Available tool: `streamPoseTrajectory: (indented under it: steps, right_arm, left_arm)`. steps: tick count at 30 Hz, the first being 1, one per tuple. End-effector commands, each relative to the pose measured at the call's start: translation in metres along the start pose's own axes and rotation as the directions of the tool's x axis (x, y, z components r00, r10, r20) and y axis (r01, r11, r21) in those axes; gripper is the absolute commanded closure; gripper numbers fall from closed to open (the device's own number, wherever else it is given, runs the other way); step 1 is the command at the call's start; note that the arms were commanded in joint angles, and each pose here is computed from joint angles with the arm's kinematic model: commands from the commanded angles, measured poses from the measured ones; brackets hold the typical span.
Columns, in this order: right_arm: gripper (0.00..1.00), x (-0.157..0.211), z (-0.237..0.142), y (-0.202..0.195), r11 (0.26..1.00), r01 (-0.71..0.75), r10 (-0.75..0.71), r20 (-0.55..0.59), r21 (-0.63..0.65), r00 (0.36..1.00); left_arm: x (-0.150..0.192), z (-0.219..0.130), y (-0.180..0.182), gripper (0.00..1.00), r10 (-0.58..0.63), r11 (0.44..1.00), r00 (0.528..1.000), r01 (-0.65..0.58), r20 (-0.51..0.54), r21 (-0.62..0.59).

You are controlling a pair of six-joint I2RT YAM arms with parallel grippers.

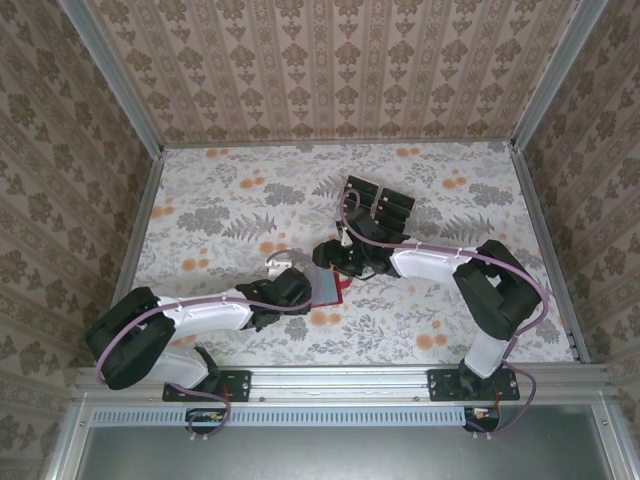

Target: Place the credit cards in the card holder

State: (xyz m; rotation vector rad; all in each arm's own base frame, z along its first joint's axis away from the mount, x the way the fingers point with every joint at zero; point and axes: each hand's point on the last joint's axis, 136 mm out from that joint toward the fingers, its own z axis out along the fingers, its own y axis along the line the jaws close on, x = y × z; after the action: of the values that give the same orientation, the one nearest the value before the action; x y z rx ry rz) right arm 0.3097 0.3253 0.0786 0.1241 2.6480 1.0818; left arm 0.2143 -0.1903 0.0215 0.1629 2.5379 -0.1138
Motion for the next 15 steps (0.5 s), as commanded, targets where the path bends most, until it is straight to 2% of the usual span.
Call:
streamPoseTrajectory:
  steps: [1, 9, 15]
  right_arm:
    - [0.44, 0.009, 0.013, -0.001, 1.0, -0.02, 0.019, -0.03, -0.011, 0.999]
    - [0.45, 0.02, 0.032, 0.008, 0.999, -0.018, 0.015, -0.081, -0.037, 0.997]
    - [0.45, 0.021, 0.028, 0.019, 0.998, -0.009, 0.005, -0.077, -0.055, 0.997]
  left_arm:
    - [0.007, 0.004, 0.009, 0.01, -0.006, 1.0, 1.0, 0.005, -0.014, -0.031]
    - [0.007, 0.004, 0.009, 0.02, -0.004, 0.999, 1.0, 0.004, -0.012, -0.032]
    - [-0.003, -0.007, 0.009, 0.01, -0.008, 1.0, 1.0, 0.009, 0.017, -0.018]
